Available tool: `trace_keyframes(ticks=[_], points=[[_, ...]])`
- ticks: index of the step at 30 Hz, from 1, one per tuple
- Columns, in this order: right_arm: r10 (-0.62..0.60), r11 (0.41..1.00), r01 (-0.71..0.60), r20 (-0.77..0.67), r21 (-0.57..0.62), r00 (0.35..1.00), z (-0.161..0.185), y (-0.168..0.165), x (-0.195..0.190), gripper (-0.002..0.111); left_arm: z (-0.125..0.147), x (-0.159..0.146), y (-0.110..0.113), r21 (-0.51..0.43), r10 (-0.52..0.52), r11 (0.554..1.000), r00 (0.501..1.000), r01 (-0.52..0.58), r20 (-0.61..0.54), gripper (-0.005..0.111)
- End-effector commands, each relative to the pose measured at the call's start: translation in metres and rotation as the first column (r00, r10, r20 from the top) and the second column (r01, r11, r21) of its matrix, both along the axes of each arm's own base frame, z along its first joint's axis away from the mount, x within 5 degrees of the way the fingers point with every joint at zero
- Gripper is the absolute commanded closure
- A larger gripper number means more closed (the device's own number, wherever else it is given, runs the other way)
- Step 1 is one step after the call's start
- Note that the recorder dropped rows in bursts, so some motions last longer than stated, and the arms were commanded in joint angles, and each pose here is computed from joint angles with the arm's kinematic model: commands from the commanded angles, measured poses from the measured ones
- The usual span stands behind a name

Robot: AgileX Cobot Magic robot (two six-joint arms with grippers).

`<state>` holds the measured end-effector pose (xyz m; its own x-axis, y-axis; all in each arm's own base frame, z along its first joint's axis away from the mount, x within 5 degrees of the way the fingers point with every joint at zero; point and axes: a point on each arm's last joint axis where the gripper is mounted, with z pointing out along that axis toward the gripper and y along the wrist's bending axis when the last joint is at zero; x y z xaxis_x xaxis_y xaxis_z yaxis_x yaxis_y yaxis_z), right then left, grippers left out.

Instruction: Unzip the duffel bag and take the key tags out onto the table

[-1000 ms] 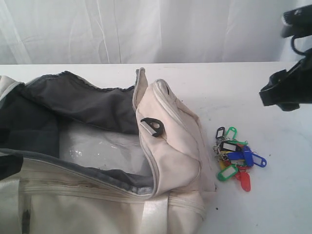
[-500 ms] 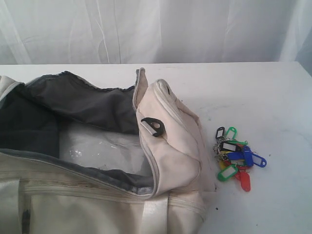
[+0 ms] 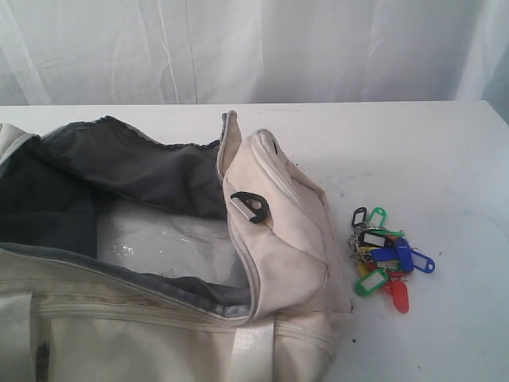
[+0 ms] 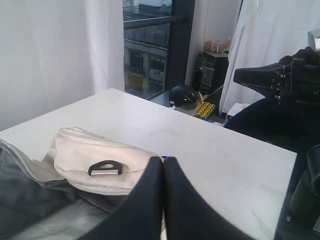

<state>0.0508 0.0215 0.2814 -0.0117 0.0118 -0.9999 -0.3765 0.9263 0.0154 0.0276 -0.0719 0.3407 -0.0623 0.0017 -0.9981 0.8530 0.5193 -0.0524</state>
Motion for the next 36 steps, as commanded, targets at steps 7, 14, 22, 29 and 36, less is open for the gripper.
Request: trace_keyframes(ticks=[7,14,22,29,36], points=[[-0.009,1.000,0.009,-0.007,-0.013,1.000,-0.002,0.000,0.001,0.108,-0.002,0.000,0.000,0.000,0.003,1.000,1.000,-0.003,-0.004,0.107],[-0.009,1.000,0.009,-0.007,-0.013,1.000,-0.002,0.000,0.001,0.108,-0.002,0.000,0.000,0.001,0.003,1.000,1.000,-0.003,-0.002,0.107],[-0.009,1.000,0.009,-0.007,-0.013,1.000,-0.002,0.000,0.001,0.108,-0.023,0.013,0.011,0.161,0.183,0.973,0.978,-0.166,-0.096,0.107],[-0.009,1.000,0.009,-0.005,-0.012,1.000,-0.002,0.000,0.001,0.108,-0.069,0.045,0.044,0.202,0.629,0.777,0.750,-0.597,-0.204,0.107],[-0.009,1.000,0.009,-0.005,-0.012,1.000,-0.002,0.000,0.001,0.108,-0.134,0.041,0.048,0.292,0.644,0.748,0.758,-0.596,-0.103,0.107]])
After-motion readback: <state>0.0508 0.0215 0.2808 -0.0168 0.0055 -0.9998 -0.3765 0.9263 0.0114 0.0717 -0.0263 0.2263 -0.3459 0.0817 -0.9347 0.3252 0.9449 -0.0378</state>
